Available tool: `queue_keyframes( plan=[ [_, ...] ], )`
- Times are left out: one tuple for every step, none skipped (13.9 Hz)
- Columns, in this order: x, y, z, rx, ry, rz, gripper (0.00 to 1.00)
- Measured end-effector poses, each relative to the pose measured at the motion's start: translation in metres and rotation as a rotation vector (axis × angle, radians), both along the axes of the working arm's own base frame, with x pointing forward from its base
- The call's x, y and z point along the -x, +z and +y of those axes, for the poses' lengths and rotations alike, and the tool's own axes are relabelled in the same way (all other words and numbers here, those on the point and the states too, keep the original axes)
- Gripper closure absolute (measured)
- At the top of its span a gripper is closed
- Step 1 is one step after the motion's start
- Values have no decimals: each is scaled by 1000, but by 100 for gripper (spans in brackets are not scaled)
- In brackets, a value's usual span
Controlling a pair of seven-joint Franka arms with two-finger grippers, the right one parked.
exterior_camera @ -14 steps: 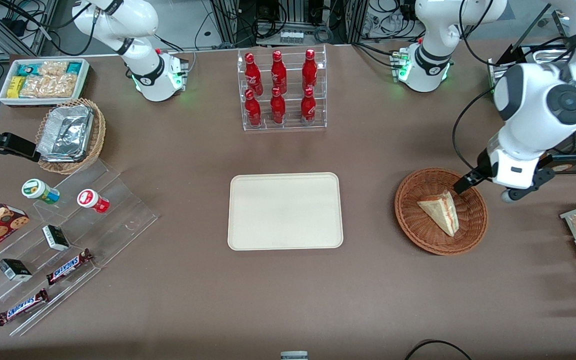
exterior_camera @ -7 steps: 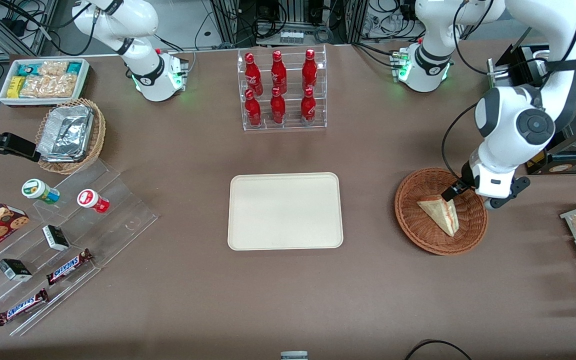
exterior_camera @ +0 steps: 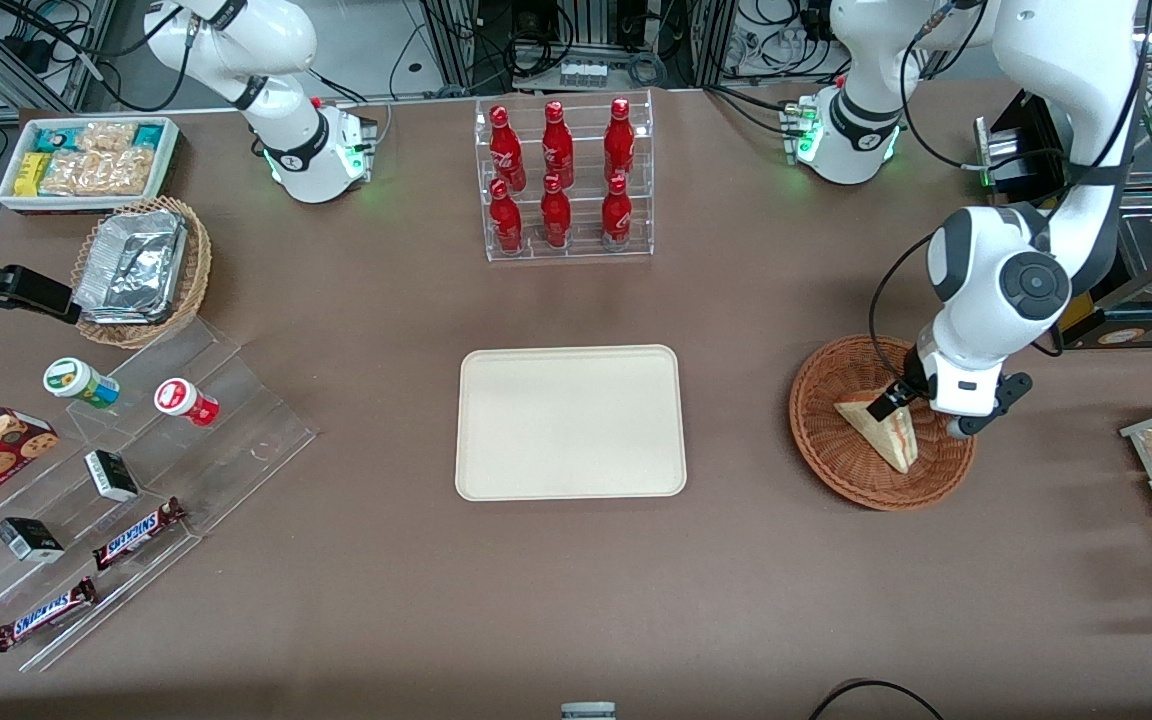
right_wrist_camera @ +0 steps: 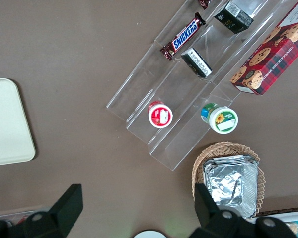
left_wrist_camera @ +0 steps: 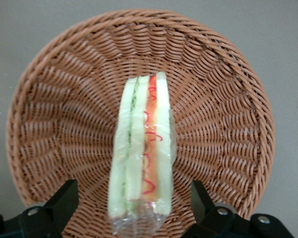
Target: Place sandwich from basket to tray
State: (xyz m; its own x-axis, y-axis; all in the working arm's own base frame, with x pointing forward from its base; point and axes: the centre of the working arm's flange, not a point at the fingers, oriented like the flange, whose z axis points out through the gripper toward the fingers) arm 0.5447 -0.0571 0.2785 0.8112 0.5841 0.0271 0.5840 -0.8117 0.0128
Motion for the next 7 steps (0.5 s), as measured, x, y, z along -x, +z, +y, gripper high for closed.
queue_keyframes(
  plan=[
    [-1,-5,-4,3,8,-5,0],
    [-1,-10,-8,5,16,-6,0],
    [-1,-16,-10,7,22,-8,0],
    [-1,-20,-11,8,28,-4,7],
    [-1,-23,-12,8,35,-1,19],
    [0,-24,-12,8,38,1,32],
    [0,-24,-12,8,39,2,42]
  ],
)
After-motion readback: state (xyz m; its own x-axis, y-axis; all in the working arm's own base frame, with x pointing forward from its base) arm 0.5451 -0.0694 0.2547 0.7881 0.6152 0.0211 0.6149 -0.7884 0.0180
